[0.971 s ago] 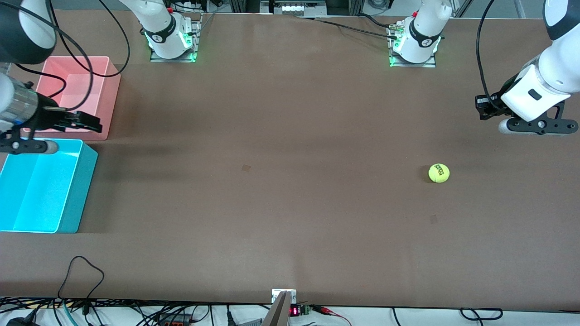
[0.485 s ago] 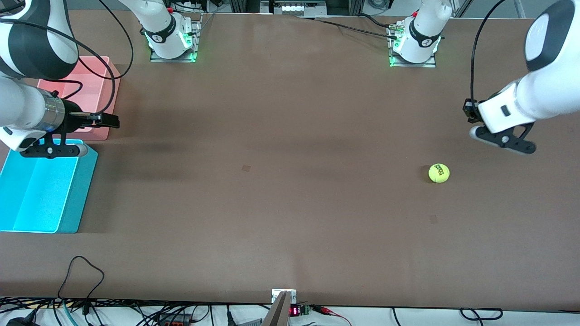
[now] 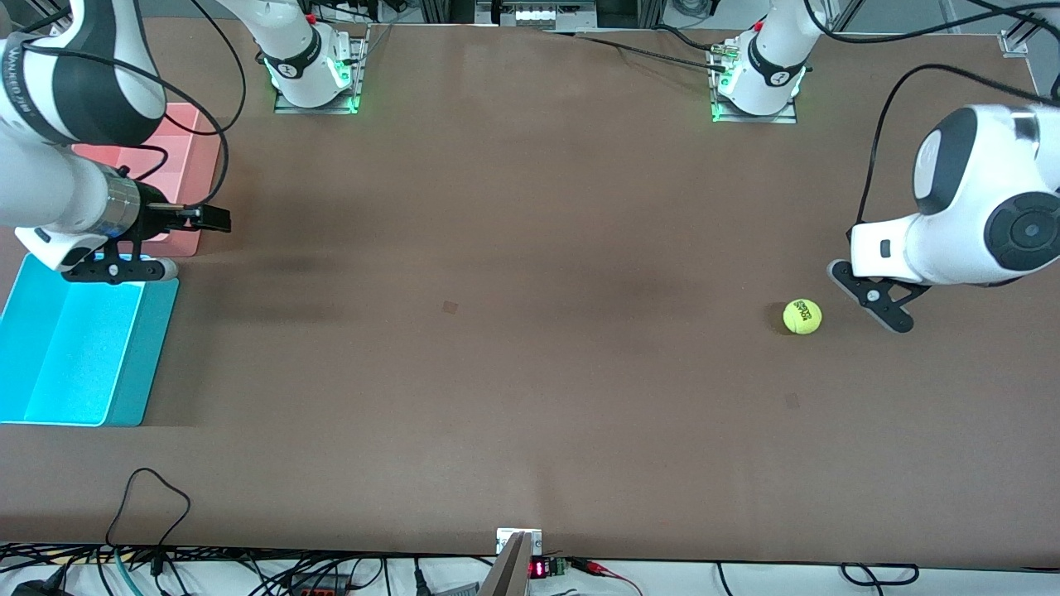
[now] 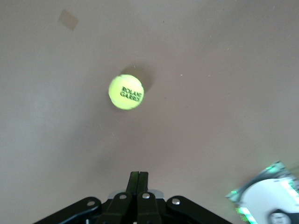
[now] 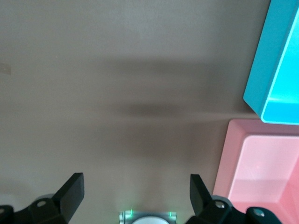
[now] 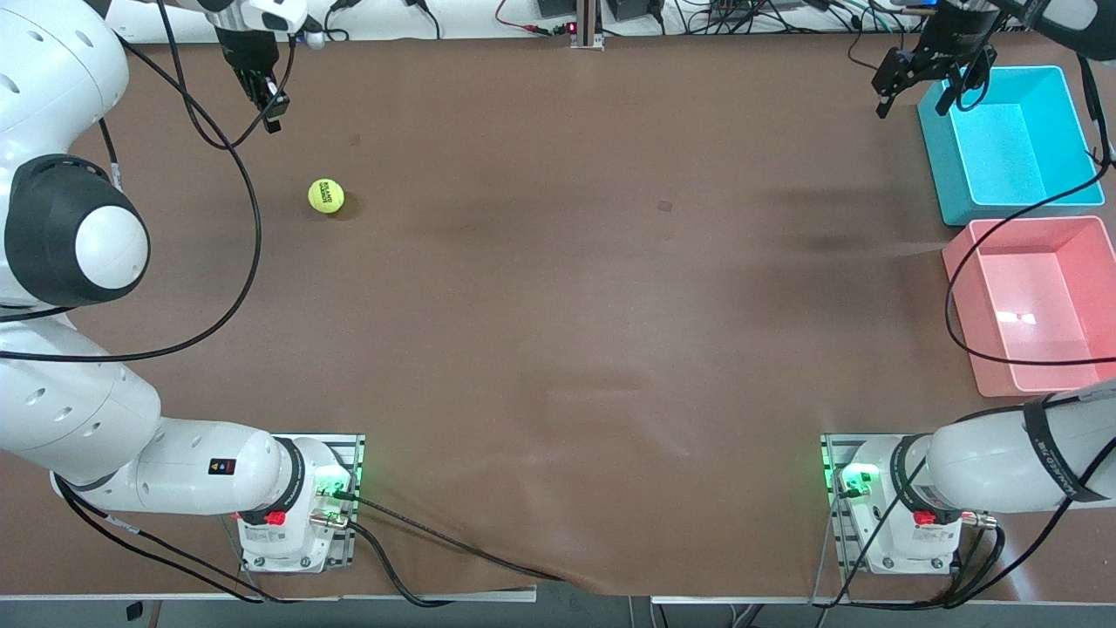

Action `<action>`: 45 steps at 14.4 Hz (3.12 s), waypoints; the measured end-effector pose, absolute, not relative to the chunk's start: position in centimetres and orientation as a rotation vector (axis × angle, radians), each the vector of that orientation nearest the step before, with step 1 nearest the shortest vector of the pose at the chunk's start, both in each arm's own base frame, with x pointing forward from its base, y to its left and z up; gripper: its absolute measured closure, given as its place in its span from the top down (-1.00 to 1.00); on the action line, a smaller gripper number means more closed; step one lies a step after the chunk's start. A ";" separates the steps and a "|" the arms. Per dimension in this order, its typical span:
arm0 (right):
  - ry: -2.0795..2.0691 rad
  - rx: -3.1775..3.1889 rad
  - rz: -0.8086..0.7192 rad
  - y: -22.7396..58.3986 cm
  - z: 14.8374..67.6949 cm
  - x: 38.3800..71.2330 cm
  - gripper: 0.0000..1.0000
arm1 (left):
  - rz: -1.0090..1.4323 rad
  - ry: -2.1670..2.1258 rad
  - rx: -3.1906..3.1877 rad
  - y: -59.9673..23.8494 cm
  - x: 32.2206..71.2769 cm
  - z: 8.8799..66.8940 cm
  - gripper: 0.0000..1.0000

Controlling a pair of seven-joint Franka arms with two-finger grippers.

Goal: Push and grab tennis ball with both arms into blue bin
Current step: 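Lower the left gripper behind the tennis ball, then push the tennis ball with the left gripper toward the right gripper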

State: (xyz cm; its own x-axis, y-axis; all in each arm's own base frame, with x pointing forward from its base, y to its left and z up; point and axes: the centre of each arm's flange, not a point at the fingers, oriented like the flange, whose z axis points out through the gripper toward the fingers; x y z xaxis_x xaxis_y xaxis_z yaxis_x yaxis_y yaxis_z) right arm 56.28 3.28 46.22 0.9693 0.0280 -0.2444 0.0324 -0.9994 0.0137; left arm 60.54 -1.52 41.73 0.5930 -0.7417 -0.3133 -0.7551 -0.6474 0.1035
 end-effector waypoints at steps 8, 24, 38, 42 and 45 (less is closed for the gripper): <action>0.118 3.116 -0.219 5.4 39.4 53.1 1.00 | 0.355 1.863 -2.374 4.1 60.4 34.6 -0.99; 0.108 3.116 -0.226 5.0 38.8 53.4 1.00 | 0.237 2.161 -2.183 9.7 58.8 20.7 -0.99; 0.111 3.115 -0.225 5.1 38.8 53.4 1.00 | -0.006 1.915 -2.497 -15.7 57.6 21.5 -0.99; 0.111 3.115 -0.225 5.1 38.8 53.4 1.00 | 0.124 1.858 -2.526 -8.9 58.8 23.9 -0.99; 0.111 3.115 -0.227 5.1 38.8 53.4 1.00 | 0.309 1.800 -2.542 -4.9 60.0 29.7 -0.99</action>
State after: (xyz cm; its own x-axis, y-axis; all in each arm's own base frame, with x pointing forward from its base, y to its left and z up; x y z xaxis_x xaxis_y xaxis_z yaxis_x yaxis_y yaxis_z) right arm 53.44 5.13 38.77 0.9869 0.0699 -0.1455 0.0723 -0.9973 0.0109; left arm 59.98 -4.85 29.75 0.3191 -0.9330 -0.1666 -0.9351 -0.3385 0.1046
